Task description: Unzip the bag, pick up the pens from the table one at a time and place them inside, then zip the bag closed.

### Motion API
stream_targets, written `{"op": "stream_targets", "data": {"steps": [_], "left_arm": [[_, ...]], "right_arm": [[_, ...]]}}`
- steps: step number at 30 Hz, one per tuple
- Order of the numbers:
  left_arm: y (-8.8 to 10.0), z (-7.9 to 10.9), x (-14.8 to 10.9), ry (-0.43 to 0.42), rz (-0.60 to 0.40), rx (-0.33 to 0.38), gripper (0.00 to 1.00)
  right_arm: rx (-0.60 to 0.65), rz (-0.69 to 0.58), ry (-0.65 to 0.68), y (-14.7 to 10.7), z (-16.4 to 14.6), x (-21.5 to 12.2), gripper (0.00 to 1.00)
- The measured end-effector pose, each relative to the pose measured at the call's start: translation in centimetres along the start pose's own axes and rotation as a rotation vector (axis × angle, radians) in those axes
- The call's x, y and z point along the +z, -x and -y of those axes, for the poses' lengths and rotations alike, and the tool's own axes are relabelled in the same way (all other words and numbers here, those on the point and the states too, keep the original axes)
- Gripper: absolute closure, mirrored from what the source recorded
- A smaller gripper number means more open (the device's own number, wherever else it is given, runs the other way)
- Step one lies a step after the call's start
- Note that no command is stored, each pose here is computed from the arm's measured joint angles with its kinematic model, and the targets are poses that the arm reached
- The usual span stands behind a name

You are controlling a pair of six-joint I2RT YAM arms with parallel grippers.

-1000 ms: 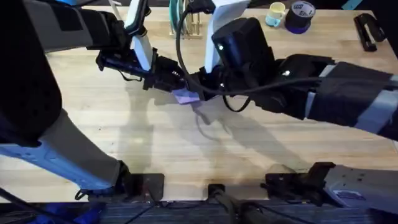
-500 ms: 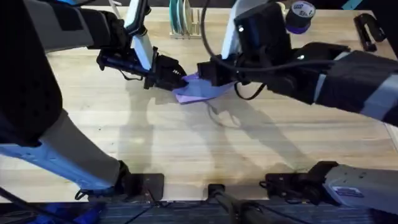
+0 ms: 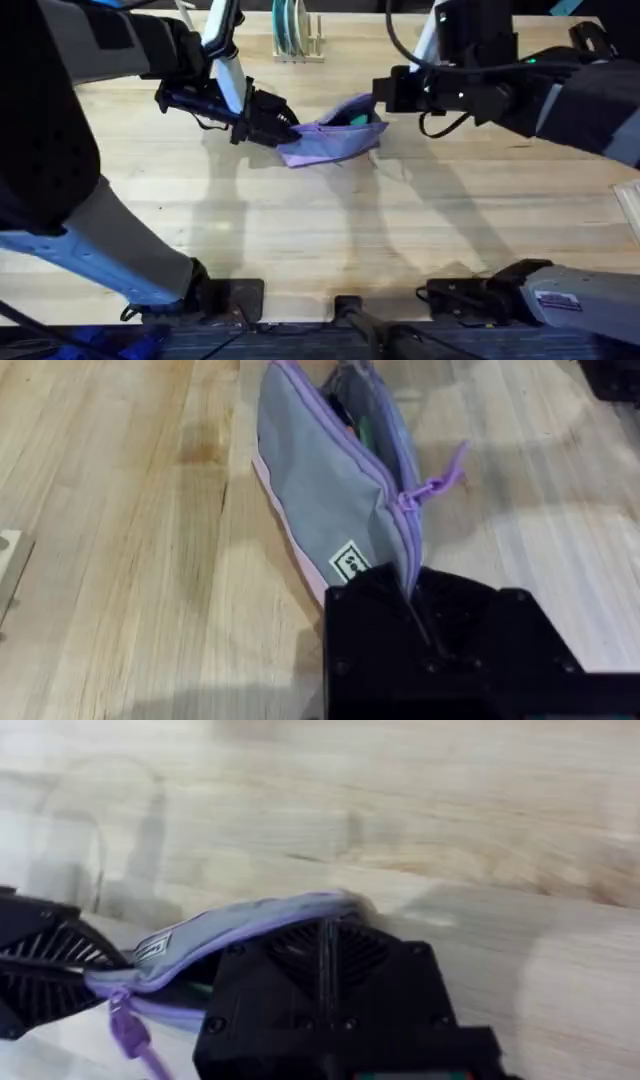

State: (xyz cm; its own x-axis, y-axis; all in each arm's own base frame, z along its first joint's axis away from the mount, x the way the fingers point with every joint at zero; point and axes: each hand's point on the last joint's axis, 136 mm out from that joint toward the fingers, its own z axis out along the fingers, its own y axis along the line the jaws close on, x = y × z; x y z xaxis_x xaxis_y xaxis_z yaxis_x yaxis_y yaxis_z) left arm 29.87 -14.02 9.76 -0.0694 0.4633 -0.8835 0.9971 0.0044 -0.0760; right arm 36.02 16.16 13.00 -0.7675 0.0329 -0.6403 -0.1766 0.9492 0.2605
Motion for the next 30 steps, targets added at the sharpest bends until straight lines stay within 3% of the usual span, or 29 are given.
{"op": "stream_targets", "data": {"steps": [10,15,18,20,25,26,30], "left_arm": [[0.0,0.0,0.0,0.000,-0.001,-0.001,0.959],[0.0,0.0,0.0,0.000,-0.001,0.000,0.959],[0.0,0.0,0.0,0.000,-0.001,-0.001,0.959],[0.0,0.0,0.0,0.000,-0.001,0.000,0.959],[0.0,0.0,0.0,0.000,-0.001,0.000,0.959],[0.0,0.0,0.0,0.000,-0.001,-0.001,0.959],[0.0,0.0,0.0,0.000,-0.002,0.000,0.959]], "right_arm": [[0.029,0.023,-0.043,0.8,1.8,-0.1,0.971],[0.016,0.028,0.024,0.9,0.2,-0.8,0.972],[-0.009,0.064,0.096,1.6,-2.0,-2.8,0.909],[-0.029,0.087,0.137,1.9,-3.4,-4.2,0.798],[-0.055,0.101,0.201,1.3,-6.6,-7.1,0.110],[-0.063,0.094,0.207,0.9,-7.2,-7.3,0.034],[-0.102,0.052,0.244,-1.1,-9.7,-7.7,0.006]]}}
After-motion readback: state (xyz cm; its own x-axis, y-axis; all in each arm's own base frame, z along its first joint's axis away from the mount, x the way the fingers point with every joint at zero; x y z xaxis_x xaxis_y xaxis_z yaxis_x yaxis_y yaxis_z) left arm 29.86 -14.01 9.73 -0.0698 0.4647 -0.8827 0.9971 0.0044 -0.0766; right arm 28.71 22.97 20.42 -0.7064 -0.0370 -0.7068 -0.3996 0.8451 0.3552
